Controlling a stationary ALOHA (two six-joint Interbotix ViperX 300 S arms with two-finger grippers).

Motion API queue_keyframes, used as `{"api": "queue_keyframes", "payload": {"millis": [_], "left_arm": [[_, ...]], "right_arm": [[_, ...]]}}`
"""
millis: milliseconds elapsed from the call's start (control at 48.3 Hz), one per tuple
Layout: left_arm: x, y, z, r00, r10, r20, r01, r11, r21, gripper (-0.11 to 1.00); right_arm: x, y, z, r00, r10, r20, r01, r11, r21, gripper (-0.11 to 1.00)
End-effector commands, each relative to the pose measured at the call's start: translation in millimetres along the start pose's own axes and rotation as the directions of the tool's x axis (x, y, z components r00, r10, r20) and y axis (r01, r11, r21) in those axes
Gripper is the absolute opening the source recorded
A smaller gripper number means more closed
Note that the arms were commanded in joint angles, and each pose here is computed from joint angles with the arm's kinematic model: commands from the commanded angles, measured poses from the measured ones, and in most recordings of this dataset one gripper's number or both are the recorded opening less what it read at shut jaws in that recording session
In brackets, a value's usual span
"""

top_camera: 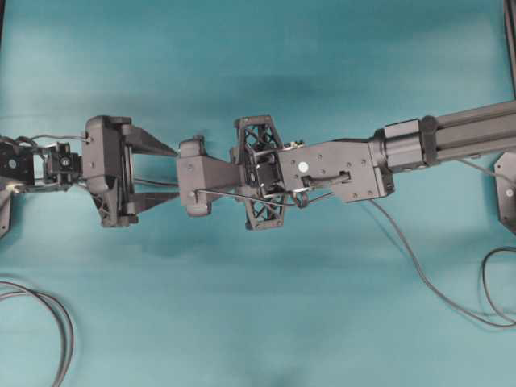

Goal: Insert the USB cable into the female connector supported by the left arm.
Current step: 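Align the plug with the female connector and push it in leftward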

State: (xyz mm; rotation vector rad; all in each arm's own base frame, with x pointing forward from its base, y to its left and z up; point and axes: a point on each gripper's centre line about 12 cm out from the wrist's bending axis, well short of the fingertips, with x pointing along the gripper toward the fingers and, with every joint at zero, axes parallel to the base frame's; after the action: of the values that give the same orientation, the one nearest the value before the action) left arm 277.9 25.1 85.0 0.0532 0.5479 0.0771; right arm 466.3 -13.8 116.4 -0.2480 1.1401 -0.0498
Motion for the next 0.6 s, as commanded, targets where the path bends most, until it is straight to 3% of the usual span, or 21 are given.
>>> {"api": "queue_keyframes", "payload": {"millis": [0,580], "left_arm": [[2,1,8,1.0,0.005,0.026,-0.005,1.0,-0.016,0.93],[2,-1,2,1.0,-0.003,0.005,0.003,1.0,-0.013,0.93]], "right_arm": [[-12,-3,14,0.999,-0.007,0.053,0.007,1.0,0.009,0.2],[-2,1,18,0.997,0.0,0.076,-0.005,0.998,0.06,0.2]]}}
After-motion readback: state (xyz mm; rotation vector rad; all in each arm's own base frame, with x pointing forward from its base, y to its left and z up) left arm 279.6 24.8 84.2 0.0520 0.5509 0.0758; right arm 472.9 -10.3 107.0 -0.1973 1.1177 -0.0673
